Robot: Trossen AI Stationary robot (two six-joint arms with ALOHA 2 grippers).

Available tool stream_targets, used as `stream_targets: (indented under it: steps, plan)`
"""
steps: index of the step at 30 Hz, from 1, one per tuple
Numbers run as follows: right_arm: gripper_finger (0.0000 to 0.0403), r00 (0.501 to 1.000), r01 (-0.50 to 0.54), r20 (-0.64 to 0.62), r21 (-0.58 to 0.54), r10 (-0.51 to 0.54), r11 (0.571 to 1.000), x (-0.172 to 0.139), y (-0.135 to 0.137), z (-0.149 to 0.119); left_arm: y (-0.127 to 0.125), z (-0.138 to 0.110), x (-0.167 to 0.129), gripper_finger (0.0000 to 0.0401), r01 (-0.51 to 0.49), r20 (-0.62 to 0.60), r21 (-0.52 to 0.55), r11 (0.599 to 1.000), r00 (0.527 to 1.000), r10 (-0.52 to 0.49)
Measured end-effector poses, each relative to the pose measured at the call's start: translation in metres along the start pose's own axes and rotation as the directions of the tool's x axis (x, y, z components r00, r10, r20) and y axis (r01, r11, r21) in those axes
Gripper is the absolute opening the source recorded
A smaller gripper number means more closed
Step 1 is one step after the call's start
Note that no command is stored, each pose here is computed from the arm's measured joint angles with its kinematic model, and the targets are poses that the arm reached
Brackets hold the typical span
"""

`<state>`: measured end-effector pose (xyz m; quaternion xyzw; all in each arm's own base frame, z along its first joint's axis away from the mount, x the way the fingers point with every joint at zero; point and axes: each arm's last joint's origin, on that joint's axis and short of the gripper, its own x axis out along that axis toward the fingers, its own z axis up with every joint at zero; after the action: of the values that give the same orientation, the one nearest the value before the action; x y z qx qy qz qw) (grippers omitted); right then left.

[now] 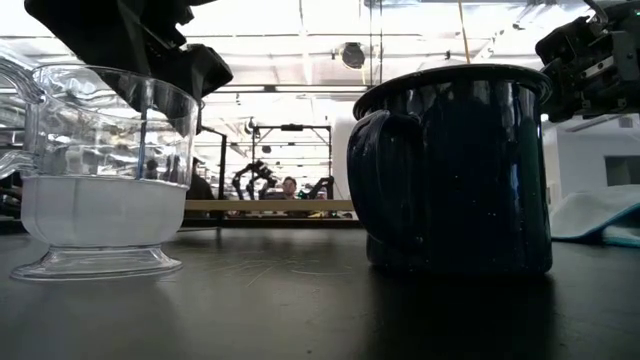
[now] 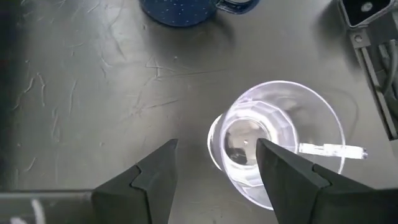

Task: Stack small to large cups/mugs on shelf
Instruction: Put the transparent mug on the shelf

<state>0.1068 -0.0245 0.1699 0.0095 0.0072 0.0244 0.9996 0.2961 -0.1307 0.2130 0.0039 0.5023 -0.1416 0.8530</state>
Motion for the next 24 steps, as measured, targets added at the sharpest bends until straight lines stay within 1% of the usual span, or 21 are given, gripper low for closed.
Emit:
stream_targets:
  steps: [11,16,24]
  plan:
    - [0.0,1.0,0.0,0.0,0.0,0.0,1.0,0.0,0.0,0.0,0.001,-0.0026,0.0,0.0216,-0.03,-0.022,-0.029,0.999,0.999,0.029]
    - [0.0,1.0,0.0,0.0,0.0,0.0,1.0,0.0,0.0,0.0,0.0005,-0.0045,0.0,0.0216,-0.016,-0.044,-0.026,1.0,0.999,0.014]
    - [0.0,1.0,0.0,-0.012,0.005,0.0,1.0,0.0,0.0,-0.0012,0.0003,-0.0044,0.0,0.0216,-0.007,-0.045,-0.022,1.0,0.999,0.006]
